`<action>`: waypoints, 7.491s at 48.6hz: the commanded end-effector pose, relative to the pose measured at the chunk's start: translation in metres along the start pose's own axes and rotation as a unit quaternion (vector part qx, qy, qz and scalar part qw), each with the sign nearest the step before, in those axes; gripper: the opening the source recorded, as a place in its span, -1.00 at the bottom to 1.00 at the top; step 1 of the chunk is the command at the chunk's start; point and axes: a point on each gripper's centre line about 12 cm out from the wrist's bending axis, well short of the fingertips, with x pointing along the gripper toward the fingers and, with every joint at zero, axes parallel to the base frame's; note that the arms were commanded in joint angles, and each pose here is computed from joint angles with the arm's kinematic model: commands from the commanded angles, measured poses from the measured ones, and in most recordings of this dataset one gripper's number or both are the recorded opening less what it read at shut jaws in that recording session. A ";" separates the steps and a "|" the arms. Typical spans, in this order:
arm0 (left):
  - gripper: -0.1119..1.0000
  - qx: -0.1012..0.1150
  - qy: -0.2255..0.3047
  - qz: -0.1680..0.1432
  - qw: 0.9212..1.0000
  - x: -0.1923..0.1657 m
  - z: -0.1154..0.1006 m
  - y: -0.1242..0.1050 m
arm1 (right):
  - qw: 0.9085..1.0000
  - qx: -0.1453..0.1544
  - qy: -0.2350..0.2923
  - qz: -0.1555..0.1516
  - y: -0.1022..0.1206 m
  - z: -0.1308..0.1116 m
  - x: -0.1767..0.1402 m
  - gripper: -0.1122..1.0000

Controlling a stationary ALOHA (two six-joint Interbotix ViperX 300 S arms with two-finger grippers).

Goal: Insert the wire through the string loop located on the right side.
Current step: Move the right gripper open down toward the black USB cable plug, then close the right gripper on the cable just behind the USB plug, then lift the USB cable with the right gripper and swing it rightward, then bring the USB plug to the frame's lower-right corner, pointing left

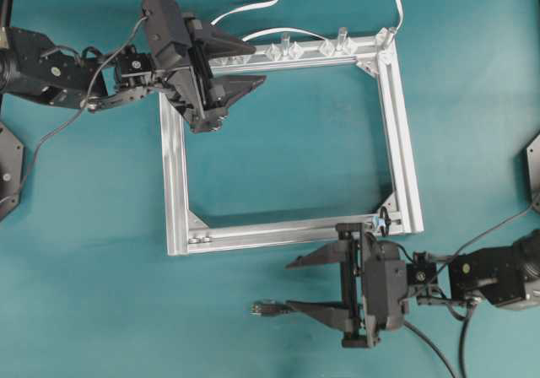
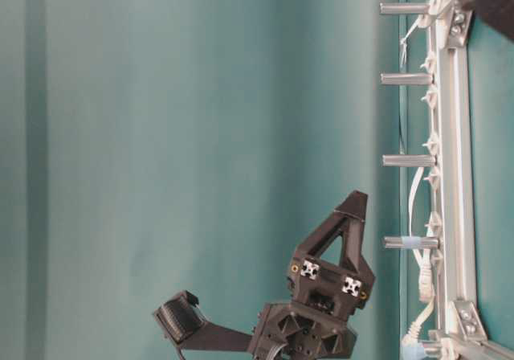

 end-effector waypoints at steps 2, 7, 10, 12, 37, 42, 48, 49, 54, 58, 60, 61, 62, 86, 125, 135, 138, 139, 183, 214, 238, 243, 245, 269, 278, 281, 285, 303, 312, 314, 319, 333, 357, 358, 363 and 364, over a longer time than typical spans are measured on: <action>0.42 -0.003 -0.011 -0.002 1.000 -0.001 0.007 -0.001 | 1.000 0.003 -0.008 0.011 0.011 0.004 -0.001 0.52; 0.42 -0.005 -0.009 -0.002 1.000 -0.002 0.006 -0.001 | 1.000 -0.001 0.002 0.014 0.013 -0.003 0.000 0.52; 0.42 -0.005 -0.010 -0.002 1.000 -0.002 0.006 -0.001 | 1.000 -0.004 0.011 0.014 0.013 -0.008 0.001 0.52; 0.42 -0.006 -0.010 -0.002 1.000 -0.002 0.006 -0.001 | 1.000 -0.005 0.017 0.016 0.014 -0.011 0.001 0.52; 0.41 -0.005 -0.010 -0.003 1.000 -0.002 0.006 -0.002 | 0.999 -0.011 0.027 0.016 0.020 -0.025 0.012 0.52; 0.41 -0.005 -0.009 -0.004 1.000 -0.002 0.006 -0.002 | 0.999 -0.012 0.029 0.016 0.020 -0.027 0.013 0.51; 0.41 -0.005 -0.010 -0.004 1.000 -0.002 0.006 -0.002 | 0.999 -0.013 0.030 0.015 0.020 -0.029 0.014 0.51; 0.41 -0.005 -0.010 -0.004 1.000 -0.002 0.006 -0.002 | 0.999 -0.013 0.032 0.015 0.020 -0.030 0.014 0.51; 0.41 -0.005 -0.010 -0.004 1.000 -0.002 0.006 -0.002 | 0.999 -0.014 0.033 0.015 0.020 -0.032 0.015 0.51; 0.41 -0.006 -0.010 -0.003 1.000 -0.002 0.006 -0.002 | 0.999 -0.014 0.033 0.015 0.021 -0.033 0.017 0.51; 0.41 -0.004 -0.010 -0.004 1.000 -0.002 0.006 -0.002 | 0.999 -0.014 0.033 0.015 0.021 -0.034 0.018 0.50; 0.41 -0.005 -0.010 -0.004 1.000 -0.002 0.006 -0.002 | 0.999 -0.015 0.035 0.014 0.021 -0.035 0.018 0.50; 0.41 -0.005 -0.010 -0.004 1.000 -0.002 0.006 -0.002 | 0.999 -0.016 0.035 0.014 0.021 -0.036 0.018 0.50; 0.41 -0.005 -0.007 -0.004 1.000 -0.003 0.004 -0.002 | 0.998 -0.020 0.055 0.016 0.021 -0.043 0.020 0.39; 0.41 -0.005 -0.007 -0.004 1.000 -0.003 0.004 -0.003 | 0.995 -0.013 0.104 0.007 0.012 -0.051 0.018 -0.60; 0.41 -0.005 -0.007 -0.004 1.000 -0.003 0.004 -0.003 | 0.995 -0.009 0.102 0.002 0.007 -0.046 0.016 -0.60; 0.41 -0.004 -0.007 -0.004 1.000 -0.003 0.004 -0.003 | 0.995 -0.010 0.103 0.005 0.008 -0.044 0.015 -0.60; 0.41 -0.004 -0.007 -0.004 1.000 -0.003 0.004 -0.003 | 0.994 -0.011 0.104 0.005 0.009 -0.044 0.015 -0.60; 0.41 -0.004 -0.008 -0.004 1.000 -0.003 0.005 -0.003 | 0.995 -0.025 0.087 0.043 0.025 0.017 0.000 -0.60; 0.41 -0.004 -0.008 -0.004 1.000 -0.003 0.005 -0.003 | 0.993 -0.026 0.095 0.058 0.016 0.025 -0.039 -0.60; 0.41 -0.004 -0.009 -0.004 1.000 -0.003 0.005 -0.003 | 0.984 -0.034 0.147 0.094 0.005 0.014 -0.096 -0.60; 0.40 -0.004 -0.008 -0.005 1.000 -0.003 0.005 -0.004 | 0.983 -0.034 0.149 0.098 0.001 0.014 -0.106 -0.60; 0.39 -0.005 -0.007 -0.006 1.000 -0.003 0.004 -0.004 | 0.983 -0.034 0.148 0.100 0.000 0.014 -0.109 -0.60; 0.39 -0.003 -0.004 -0.006 1.000 -0.003 0.003 -0.004 | 0.977 -0.035 0.172 0.120 -0.023 0.004 -0.155 -0.60; 0.39 -0.003 0.003 -0.006 1.000 -0.003 0.002 -0.004 | 0.978 -0.029 0.162 0.124 -0.033 0.005 -0.169 -0.60; 0.39 -0.003 0.007 -0.006 1.000 -0.003 0.001 -0.004 | 0.979 -0.027 0.157 0.126 -0.036 0.006 -0.174 -0.60; 0.39 -0.004 0.009 -0.006 1.000 -0.003 0.002 -0.004 | 0.980 -0.025 0.154 0.128 -0.039 0.006 -0.178 -0.60; 0.39 -0.004 0.004 -0.007 1.000 -0.002 0.006 -0.005 | 0.980 -0.023 0.148 0.129 -0.045 0.005 -0.186 -0.60; 0.38 -0.005 0.004 -0.006 1.000 -0.003 0.006 -0.005 | 0.982 -0.023 0.149 0.116 -0.053 0.001 -0.187 -0.60; 0.38 -0.005 0.002 -0.007 1.000 -0.003 0.007 -0.005 | 0.982 -0.023 0.150 0.113 -0.055 0.000 -0.187 -0.60; 0.37 -0.004 0.001 -0.009 1.000 -0.003 0.008 -0.007 | 0.983 -0.022 0.150 0.106 -0.058 -0.001 -0.186 -0.60; 0.37 -0.002 0.002 -0.014 1.000 -0.004 0.008 -0.011 | 0.988 -0.014 0.139 0.069 -0.076 -0.001 -0.184 -0.60; 0.36 -0.002 0.001 -0.016 1.000 -0.004 0.008 -0.012 | 0.990 -0.004 0.138 0.024 -0.096 -0.002 -0.182 -0.60; 0.36 -0.002 0.001 -0.016 1.000 -0.004 0.008 -0.012 | 0.990 -0.004 0.139 0.025 -0.096 -0.002 -0.182 -0.60; 0.36 -0.002 0.000 -0.017 1.000 -0.004 0.008 -0.013 | 0.990 -0.004 0.140 0.024 -0.096 -0.003 -0.182 -0.60; 0.36 -0.002 0.000 -0.017 1.000 -0.004 0.008 -0.013 | 0.990 -0.005 0.140 0.024 -0.096 -0.003 -0.182 -0.60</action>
